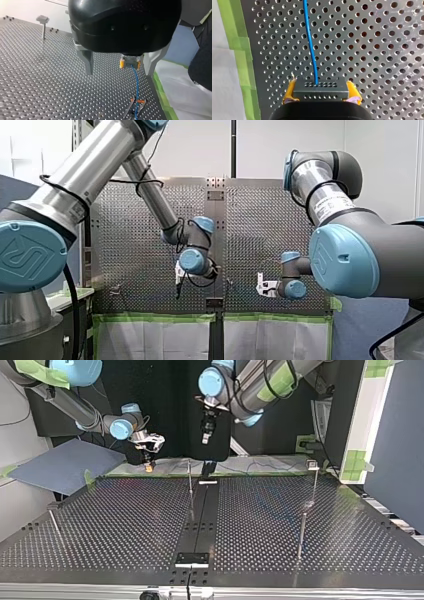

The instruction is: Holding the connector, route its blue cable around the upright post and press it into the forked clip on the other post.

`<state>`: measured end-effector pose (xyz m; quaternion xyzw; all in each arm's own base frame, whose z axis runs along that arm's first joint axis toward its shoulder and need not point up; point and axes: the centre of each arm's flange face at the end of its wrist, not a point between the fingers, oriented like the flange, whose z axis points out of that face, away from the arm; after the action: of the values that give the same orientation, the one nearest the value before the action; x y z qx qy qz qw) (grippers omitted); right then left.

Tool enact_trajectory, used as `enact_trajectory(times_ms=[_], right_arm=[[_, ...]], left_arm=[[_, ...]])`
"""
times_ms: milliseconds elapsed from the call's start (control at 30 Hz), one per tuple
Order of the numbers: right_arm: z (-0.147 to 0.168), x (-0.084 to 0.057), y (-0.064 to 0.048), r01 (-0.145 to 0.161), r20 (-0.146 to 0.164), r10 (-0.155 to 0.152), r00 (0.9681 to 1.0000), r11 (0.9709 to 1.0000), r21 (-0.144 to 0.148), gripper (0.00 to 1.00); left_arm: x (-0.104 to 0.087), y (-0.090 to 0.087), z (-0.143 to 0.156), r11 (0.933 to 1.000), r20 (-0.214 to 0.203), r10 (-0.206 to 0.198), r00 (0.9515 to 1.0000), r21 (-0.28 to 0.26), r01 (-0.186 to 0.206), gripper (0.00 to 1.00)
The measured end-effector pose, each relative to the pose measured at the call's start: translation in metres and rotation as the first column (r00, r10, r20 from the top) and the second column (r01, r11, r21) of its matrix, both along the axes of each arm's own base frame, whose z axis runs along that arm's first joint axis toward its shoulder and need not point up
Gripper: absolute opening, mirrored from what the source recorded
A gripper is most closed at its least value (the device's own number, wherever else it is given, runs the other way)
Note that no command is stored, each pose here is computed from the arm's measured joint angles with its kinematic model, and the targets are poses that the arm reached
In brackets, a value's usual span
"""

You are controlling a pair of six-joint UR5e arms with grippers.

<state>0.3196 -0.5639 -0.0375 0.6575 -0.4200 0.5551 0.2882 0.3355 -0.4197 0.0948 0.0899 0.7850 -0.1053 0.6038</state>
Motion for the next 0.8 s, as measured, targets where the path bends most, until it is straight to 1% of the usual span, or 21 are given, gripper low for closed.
enact_trajectory(times_ms=[200,367,600,800], right_arm=[[0.0,0.0,0.001,0.0,0.002,0.0,1.0,1.0,0.004,0.0],[0.0,0.002,0.001,-0.001,0.005,0.001,1.0,1.0,0.004,0.0],[0.0,0.002,0.001,0.001,0.012,-0.001,0.9999,1.0,0.004,0.0],[0.0,0.001,0.001,0.003,0.022,-0.004,0.9998,0.9999,0.01,0.0]], left_arm=[[-0.014,0.012,0.011,1.0,0.001,0.0,1.0,-0.005,0.0,0.99],[-0.026,0.023,0.02,0.9998,-0.005,0.005,1.0,-0.022,-0.005,0.99],[-0.042,0.038,0.03,0.9995,-0.007,0.01,0.9999,-0.032,-0.01,0.99],[-0.057,0.052,0.039,0.9981,-0.014,0.017,0.9998,-0.059,-0.018,0.99]])
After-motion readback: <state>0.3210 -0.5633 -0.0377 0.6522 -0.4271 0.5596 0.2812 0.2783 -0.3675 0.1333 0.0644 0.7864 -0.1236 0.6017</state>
